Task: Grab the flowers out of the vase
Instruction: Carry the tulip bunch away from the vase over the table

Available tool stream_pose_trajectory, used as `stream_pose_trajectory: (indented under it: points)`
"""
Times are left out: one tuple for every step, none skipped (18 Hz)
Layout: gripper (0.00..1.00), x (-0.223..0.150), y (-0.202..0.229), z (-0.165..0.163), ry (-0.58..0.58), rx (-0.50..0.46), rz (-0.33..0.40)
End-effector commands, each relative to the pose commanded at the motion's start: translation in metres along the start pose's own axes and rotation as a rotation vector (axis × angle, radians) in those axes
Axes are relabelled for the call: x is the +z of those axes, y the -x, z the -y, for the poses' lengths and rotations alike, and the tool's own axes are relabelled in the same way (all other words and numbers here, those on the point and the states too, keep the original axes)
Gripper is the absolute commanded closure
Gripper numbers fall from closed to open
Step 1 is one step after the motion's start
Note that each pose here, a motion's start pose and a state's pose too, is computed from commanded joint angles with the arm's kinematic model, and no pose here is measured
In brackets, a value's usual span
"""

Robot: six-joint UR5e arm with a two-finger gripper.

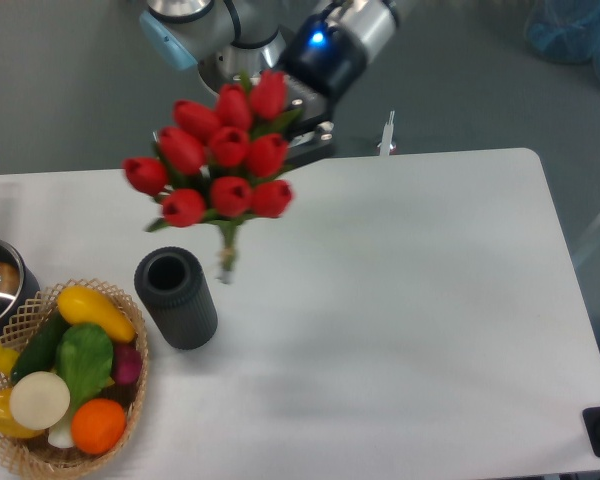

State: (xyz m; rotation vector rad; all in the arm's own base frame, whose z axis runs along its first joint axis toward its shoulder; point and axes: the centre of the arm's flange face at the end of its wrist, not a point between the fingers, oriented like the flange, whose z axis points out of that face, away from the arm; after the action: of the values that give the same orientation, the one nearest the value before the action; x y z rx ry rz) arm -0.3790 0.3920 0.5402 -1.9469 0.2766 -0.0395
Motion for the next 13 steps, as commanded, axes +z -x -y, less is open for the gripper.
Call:
stream_pose_trajectory:
  points:
    - [0.83, -0.008, 0.009, -0.002, -0.001, 0.007, 0.019]
    - [0.83, -0.018, 0.016, -0.004, -0.001, 0.000, 0.039]
    - [0.83, -0.024, 0.020, -0.005, 0.005, -0.001, 0.053]
    - [0.83, -0.030, 0.024, -0.008, 0.009, -0.001, 0.068]
    - [0.83, -0.034, 0.026, -0.009, 0.009, -0.001, 0.076]
    - [0.84, -0.035, 0.027, -0.009, 0.011, -0.002, 0.078]
    - [0.85, -0.036, 0.028, -0.008, 0.013, 0.002, 0.082]
    - [0.85, -0.036, 0.029, -0.008, 0.020, 0.004, 0.086]
    - [0.85, -0.033, 0.033, -0.012, 0.030, 0.004, 0.085]
    - [0.85, -0.028, 0.042, -0.021, 0.053, -0.006, 0.085]
    - [0.85, -0.027, 0.046, -0.022, 0.088, -0.002, 0.098]
    - [0.86, -0.025, 0.048, -0.021, 0.118, -0.001, 0.107]
    - [0.86, -0.025, 0.049, -0.019, 0.143, 0.005, 0.117]
